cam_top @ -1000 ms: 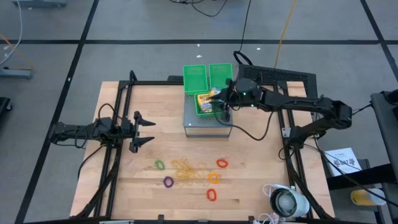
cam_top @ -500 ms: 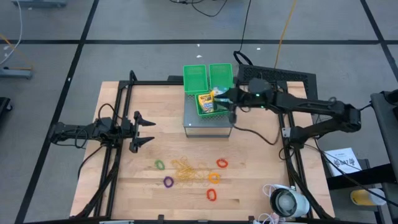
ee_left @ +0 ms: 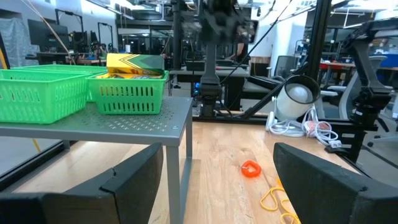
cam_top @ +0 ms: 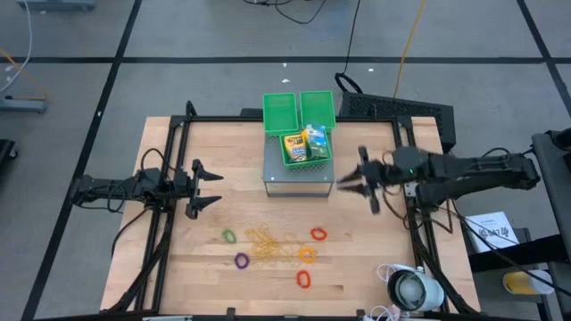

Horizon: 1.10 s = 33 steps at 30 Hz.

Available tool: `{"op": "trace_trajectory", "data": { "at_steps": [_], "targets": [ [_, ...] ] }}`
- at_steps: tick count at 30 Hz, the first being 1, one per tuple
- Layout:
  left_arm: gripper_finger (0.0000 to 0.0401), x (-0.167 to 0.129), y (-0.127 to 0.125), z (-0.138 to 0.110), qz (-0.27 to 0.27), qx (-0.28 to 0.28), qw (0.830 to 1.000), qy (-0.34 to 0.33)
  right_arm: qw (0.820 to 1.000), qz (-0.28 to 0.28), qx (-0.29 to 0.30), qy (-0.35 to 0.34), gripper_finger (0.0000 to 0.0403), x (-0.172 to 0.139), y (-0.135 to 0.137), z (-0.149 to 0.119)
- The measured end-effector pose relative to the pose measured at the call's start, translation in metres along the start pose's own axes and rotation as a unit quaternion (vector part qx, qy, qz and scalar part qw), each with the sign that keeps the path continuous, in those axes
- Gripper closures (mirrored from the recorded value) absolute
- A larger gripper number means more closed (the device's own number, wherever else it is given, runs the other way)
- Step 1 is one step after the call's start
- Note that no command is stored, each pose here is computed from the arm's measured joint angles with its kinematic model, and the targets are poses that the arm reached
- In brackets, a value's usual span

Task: Pick & Place Office Desk Supplies
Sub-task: Put the top orange spring keychain into the right green bin on the shelf

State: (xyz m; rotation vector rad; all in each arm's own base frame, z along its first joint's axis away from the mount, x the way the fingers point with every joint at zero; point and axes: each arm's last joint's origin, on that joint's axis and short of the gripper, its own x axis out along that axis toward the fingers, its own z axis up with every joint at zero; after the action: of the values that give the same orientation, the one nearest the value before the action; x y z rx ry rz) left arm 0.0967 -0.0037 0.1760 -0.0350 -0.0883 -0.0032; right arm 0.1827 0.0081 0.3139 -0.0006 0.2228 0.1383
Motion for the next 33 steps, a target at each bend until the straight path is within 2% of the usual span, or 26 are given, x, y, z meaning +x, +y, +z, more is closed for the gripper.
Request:
{"op": "trace_trajectory", "data": {
  "at_steps": [3, 6, 10, 15, 19, 23, 27, 33],
  "targets": [
    [0.0091, 0.0, 0.0, 0.0, 0.0, 0.0, 1.0, 0.0, 0.999, 0.037, 0.013, -0.028, 0.035, 0.005, 0.013, -0.031],
    [0.0091, 0.0, 0.0, 0.0, 0.0, 0.0, 1.0, 0.0, 0.996, 0.068, -0.008, -0.062, 0.0344, 0.016, 0.025, -0.061],
    [0.0091, 0.0, 0.0, 0.0, 0.0, 0.0, 1.0, 0.0, 0.992, 0.093, -0.003, -0.082, 0.0299, 0.031, 0.035, -0.084],
    [0.0091, 0.0, 0.0, 0.0, 0.0, 0.0, 1.0, 0.0, 0.997, 0.066, 0.033, 0.006, 0.0219, 0.054, 0.043, -0.1],
    [0.0091, 0.0, 0.0, 0.0, 0.0, 0.0, 1.0, 0.0, 0.993, 0.017, 0.031, 0.117, 0.0181, 0.068, 0.048, -0.117],
    [0.0091, 0.0, 0.0, 0.0, 0.0, 0.0, 1.0, 0.0, 0.984, -0.029, 0.028, 0.174, 0.0173, 0.08, 0.05, -0.136],
    [0.0091, 0.0, 0.0, 0.0, 0.0, 0.0, 1.0, 0.0, 0.979, -0.024, 0.046, 0.198, 0.0184, 0.091, 0.057, -0.152],
    [0.0091, 0.0, 0.0, 0.0, 0.0, 0.0, 1.0, 0.0, 0.98, -0.009, 0.05, 0.191, 0.0194, 0.104, 0.068, -0.165]
  ]
}}
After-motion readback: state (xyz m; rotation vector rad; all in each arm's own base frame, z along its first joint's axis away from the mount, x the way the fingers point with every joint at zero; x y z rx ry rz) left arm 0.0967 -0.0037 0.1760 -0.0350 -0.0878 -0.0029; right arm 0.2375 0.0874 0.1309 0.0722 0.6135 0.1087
